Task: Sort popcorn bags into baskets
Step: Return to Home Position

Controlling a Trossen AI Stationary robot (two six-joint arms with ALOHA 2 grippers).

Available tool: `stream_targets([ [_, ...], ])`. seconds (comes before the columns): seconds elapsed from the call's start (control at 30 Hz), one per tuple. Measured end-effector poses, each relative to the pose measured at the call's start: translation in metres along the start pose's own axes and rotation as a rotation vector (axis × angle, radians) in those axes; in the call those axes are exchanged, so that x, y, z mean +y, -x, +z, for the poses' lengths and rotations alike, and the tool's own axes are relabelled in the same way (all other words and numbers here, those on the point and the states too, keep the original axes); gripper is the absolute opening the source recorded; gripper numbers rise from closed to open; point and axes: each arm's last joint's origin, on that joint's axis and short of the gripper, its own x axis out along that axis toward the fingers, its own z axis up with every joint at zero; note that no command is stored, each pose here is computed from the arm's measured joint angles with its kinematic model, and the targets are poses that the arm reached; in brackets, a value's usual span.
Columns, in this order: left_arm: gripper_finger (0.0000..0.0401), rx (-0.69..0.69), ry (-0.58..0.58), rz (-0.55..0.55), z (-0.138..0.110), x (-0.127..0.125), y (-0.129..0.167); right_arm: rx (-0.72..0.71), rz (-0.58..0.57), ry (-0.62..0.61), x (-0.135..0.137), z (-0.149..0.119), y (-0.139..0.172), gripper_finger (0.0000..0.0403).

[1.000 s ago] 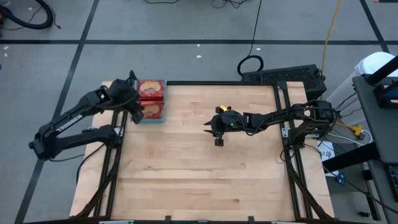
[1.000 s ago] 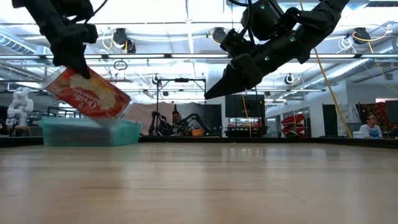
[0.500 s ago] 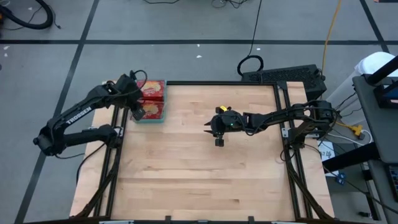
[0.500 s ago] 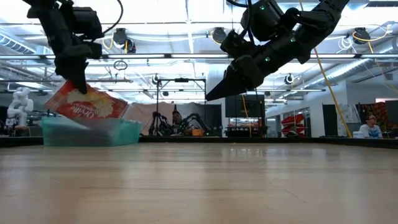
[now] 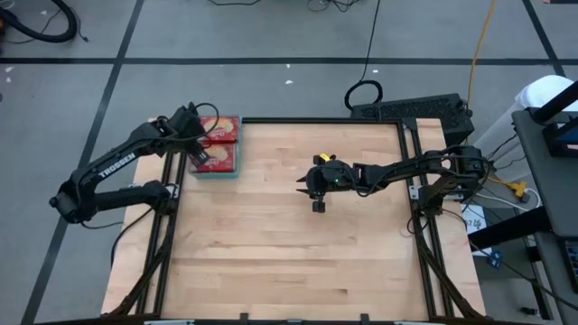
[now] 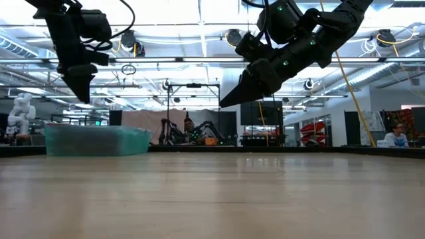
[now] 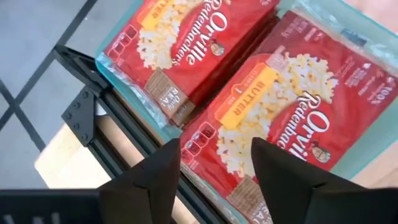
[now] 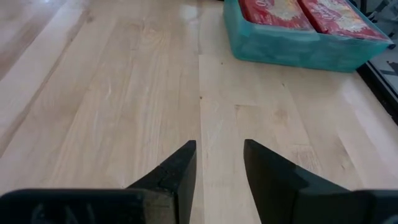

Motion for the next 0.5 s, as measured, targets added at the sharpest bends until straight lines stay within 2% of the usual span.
stream_targets([
  [0.17,0.0207,-0.03,0.059,0.004,0.003,0.0,0.0,0.0,0.0,-0.013,0.0,0.0,0.0,0.0126],
  [0.3,0.0189,-0.067,0.071,-0.021,0.004,-0.004,0.004,0.0,0.0,-0.026,0.0,0.0,0.0,0.0126],
  [0.5,0.014,-0.31,0.094,-0.151,-0.004,-0.014,0.023,-0.002,0.032,-0.058,0.002,0.002,0.002,0.0125],
])
